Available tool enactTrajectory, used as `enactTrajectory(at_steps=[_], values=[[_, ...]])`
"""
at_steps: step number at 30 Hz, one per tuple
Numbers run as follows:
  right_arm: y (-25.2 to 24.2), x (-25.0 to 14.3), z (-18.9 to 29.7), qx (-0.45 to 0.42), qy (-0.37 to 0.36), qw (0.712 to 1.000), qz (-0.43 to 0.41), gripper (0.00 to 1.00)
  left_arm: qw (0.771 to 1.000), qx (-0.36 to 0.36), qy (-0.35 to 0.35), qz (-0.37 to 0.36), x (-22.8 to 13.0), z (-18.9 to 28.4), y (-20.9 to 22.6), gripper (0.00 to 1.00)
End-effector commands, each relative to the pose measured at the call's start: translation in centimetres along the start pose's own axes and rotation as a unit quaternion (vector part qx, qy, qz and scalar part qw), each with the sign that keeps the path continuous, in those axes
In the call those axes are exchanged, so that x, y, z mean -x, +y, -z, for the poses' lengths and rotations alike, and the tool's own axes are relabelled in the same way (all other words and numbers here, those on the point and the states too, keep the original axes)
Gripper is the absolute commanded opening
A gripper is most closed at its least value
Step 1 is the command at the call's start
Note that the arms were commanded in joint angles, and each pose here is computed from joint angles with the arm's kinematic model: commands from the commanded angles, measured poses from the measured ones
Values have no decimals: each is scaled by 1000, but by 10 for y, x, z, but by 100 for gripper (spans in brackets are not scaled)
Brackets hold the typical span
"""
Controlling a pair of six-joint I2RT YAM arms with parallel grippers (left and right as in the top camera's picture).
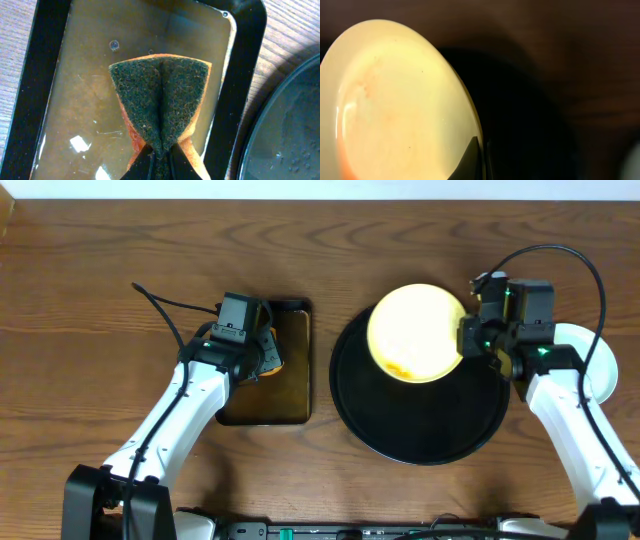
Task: Clean dirty plates on tray and stack at the side
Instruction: 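Lift the yellow plate off the black tray with the right gripper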
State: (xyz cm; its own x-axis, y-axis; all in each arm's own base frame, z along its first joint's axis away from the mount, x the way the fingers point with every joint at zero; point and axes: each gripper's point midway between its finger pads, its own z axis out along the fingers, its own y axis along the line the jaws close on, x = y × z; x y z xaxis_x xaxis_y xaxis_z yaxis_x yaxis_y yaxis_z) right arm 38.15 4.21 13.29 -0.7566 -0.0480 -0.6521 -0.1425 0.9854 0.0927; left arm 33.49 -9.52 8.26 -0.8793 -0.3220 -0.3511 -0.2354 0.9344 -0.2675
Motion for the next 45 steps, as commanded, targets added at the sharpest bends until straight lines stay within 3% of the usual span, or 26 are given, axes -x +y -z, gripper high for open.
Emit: enactTrajectory(at_steps=[1, 12, 28, 39, 45], values=[[-24, 14, 22, -103, -28, 994, 21, 1, 1000, 3, -3, -2, 1, 1, 2, 8], [-12, 14, 61, -242, -38, 964, 101, 1, 1000, 3, -3, -2, 1, 1, 2, 8], [43, 26, 115, -401, -106, 877, 245, 1, 1000, 3, -3, -2, 1, 1, 2, 8], [42, 26, 115, -400, -105, 878, 242, 1, 1000, 3, -3, -2, 1, 1, 2, 8], [21, 18, 97, -361, -94, 916, 147, 1, 1000, 3, -3, -4, 1, 1, 2, 8]])
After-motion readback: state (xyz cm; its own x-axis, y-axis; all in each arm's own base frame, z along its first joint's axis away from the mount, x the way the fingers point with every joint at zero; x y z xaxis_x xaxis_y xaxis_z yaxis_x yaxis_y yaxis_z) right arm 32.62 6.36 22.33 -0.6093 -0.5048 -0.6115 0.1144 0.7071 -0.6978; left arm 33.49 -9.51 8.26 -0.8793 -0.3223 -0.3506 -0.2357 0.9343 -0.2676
